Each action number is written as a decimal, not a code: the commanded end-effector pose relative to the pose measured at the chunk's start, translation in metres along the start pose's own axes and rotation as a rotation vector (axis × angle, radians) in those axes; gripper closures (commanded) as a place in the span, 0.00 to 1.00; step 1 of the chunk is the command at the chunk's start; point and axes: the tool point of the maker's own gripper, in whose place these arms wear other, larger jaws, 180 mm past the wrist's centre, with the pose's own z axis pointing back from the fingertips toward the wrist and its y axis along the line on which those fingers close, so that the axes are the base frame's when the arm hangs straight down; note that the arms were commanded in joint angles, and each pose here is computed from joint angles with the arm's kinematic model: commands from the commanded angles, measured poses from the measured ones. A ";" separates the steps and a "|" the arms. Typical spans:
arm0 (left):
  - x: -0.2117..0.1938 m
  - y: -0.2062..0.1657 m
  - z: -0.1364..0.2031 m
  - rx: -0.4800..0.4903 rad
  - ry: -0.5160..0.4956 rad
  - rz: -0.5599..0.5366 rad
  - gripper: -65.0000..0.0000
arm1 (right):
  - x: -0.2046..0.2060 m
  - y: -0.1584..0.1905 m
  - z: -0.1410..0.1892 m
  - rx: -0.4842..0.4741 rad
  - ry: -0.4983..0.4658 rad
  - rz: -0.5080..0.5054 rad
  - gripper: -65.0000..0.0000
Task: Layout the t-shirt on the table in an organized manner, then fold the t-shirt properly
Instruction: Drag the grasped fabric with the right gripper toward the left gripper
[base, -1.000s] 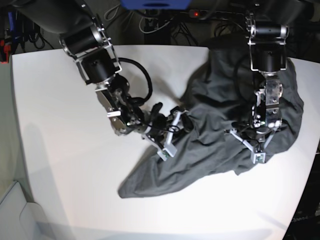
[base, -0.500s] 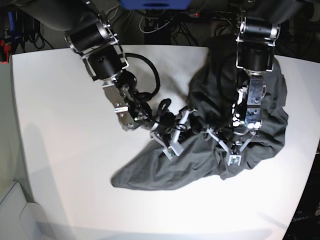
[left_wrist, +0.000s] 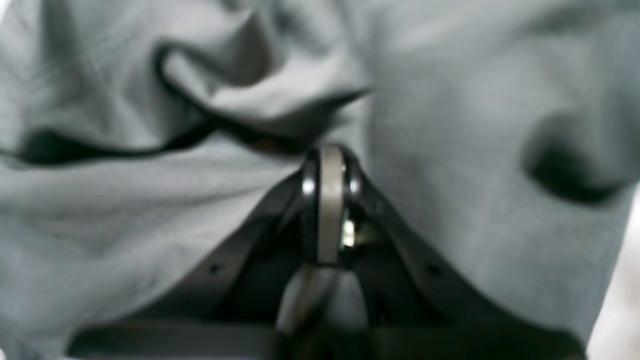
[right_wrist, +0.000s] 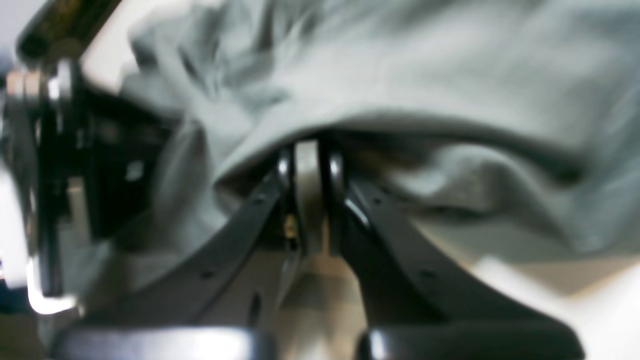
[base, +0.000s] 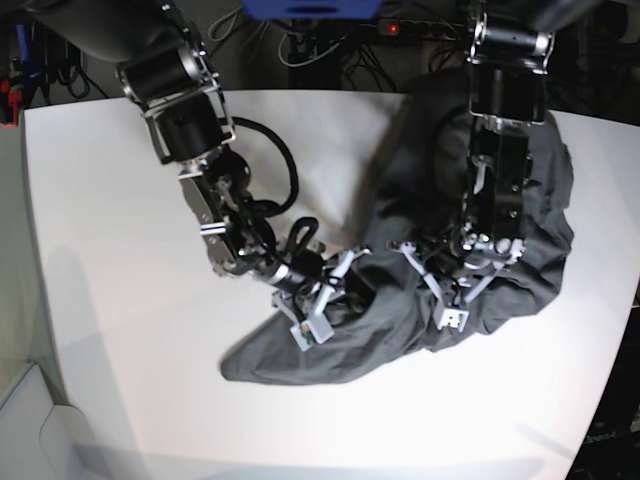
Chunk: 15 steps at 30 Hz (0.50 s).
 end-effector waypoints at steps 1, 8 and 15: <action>0.025 0.007 0.009 0.018 -0.064 -0.011 1.00 | 0.026 0.006 0.001 0.021 -0.054 0.033 1.00; 0.035 0.059 0.037 0.107 -0.096 0.127 1.00 | 0.066 0.012 0.024 0.008 -0.075 0.167 1.00; 0.018 0.114 0.067 0.219 -0.095 0.222 1.00 | 0.096 0.022 0.039 -0.020 -0.091 0.244 1.00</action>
